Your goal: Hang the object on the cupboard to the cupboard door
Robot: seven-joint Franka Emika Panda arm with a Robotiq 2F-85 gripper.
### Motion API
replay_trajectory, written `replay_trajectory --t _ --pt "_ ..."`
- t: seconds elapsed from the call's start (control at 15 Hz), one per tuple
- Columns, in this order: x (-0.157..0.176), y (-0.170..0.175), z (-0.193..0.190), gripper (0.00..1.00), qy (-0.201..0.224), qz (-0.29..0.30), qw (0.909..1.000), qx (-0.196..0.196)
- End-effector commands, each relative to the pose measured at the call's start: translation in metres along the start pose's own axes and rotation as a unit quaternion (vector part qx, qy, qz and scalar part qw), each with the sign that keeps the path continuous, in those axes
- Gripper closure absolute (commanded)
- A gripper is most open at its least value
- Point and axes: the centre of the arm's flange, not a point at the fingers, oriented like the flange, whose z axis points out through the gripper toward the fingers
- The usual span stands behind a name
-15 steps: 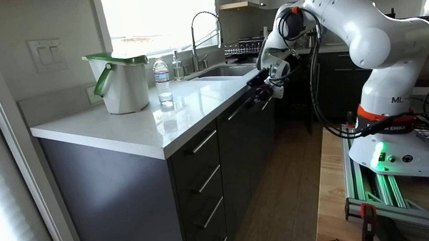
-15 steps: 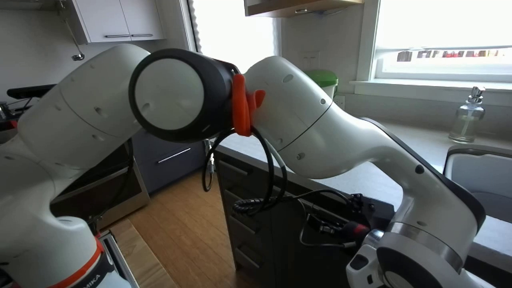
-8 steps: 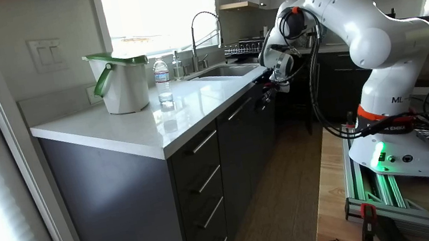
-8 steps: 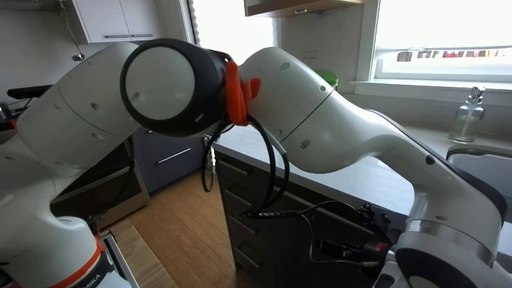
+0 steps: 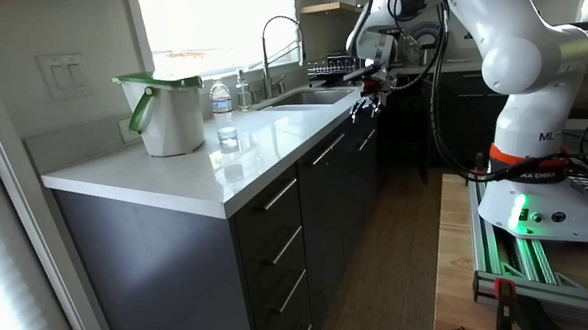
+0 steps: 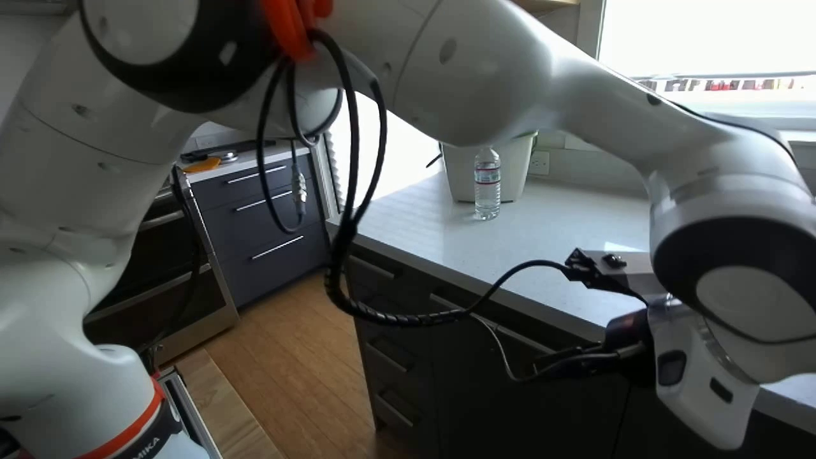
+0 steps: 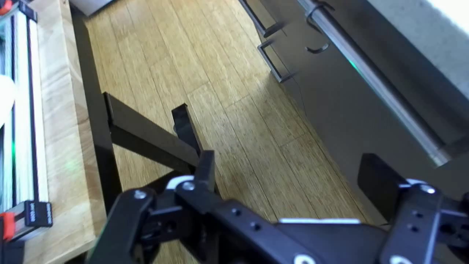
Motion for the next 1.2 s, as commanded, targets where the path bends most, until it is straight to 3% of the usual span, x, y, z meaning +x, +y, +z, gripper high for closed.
replay_trajectory --t 0.0,0.2,0.4,0.67,0.93,1.0,1.13 --pt "-0.077 0.051 -0.009 0.0 0.065 -0.076 0.995 0.002" --pt "-0.143 0.064 -0.008 0.0 0.124 -0.136 0.983 -0.001" --pt "-0.202 0.092 0.001 0.0 0.18 -0.203 0.9623 -0.021" --pt "-0.261 0.148 0.013 0.0 0.246 -0.287 0.9228 -0.075" --pt "-0.285 0.201 0.0 0.0 0.3 -0.365 0.8723 -0.128" --pt "-0.287 0.16 0.0 0.0 0.285 -0.328 0.8933 -0.114" --pt "-0.293 0.182 -0.006 0.0 0.297 -0.351 0.8804 -0.117"
